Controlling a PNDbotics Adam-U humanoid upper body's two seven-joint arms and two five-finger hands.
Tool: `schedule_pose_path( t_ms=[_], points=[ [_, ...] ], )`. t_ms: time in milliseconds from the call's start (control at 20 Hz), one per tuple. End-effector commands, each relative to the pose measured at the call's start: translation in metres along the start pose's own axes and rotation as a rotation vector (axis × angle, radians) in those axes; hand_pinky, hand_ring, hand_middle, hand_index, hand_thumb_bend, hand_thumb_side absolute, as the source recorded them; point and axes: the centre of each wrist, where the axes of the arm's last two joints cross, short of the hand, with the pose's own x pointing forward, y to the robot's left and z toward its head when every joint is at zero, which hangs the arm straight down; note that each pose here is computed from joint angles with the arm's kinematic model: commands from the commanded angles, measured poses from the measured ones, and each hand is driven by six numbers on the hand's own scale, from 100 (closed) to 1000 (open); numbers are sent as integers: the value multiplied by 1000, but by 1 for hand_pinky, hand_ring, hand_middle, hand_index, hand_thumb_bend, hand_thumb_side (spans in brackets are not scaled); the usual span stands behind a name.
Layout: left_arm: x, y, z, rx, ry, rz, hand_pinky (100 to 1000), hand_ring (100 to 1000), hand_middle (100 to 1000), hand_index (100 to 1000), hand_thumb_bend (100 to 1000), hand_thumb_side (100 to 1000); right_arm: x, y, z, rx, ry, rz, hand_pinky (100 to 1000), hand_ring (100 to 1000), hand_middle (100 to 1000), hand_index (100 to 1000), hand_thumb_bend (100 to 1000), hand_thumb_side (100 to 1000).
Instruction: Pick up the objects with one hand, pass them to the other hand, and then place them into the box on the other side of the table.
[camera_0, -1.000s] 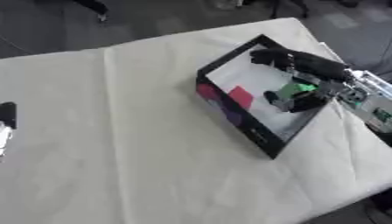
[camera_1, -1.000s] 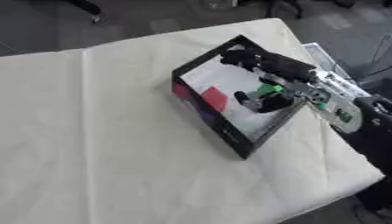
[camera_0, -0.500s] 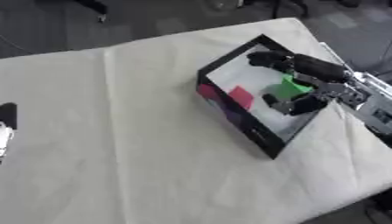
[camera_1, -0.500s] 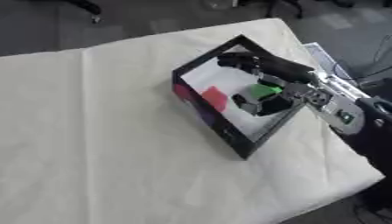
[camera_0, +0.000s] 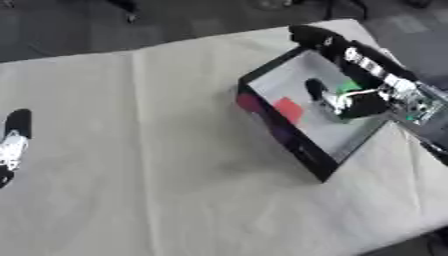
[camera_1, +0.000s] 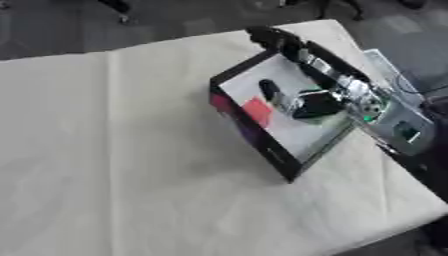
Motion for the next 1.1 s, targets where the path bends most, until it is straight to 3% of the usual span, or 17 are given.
schedule_pose_path(
  t_ms=[50, 300, 550, 800, 1100],
  points=[
    [-8, 19, -2, 52, 21, -61, 840, 754, 667, 805, 380, 460, 10, -7, -11, 59, -58, -100, 1000, 988, 1000, 1000, 100, 470],
    [-31, 50, -1, 99, 128, -176, 846, 768, 686, 815, 396, 449, 11, -9, -13, 114, -59, -177, 1000, 1000, 1000, 1000, 100, 470],
    [-59, 85, -2, 113, 298, -254, 849, 775, 681, 819, 388, 476, 9, -6, -11, 129, -51, -219, 1000, 1000, 1000, 1000, 100, 470],
    [-78, 108, -9, 50, 437, -210, 870, 791, 688, 824, 445, 435, 7, -3, -10, 79, -46, -243, 1000, 1000, 1000, 1000, 100, 479],
    [-106, 132, -28, -133, 634, -125, 880, 806, 716, 829, 518, 419, 6, 1, -9, 90, -44, -245, 1000, 1000, 1000, 1000, 100, 481]
  ],
)
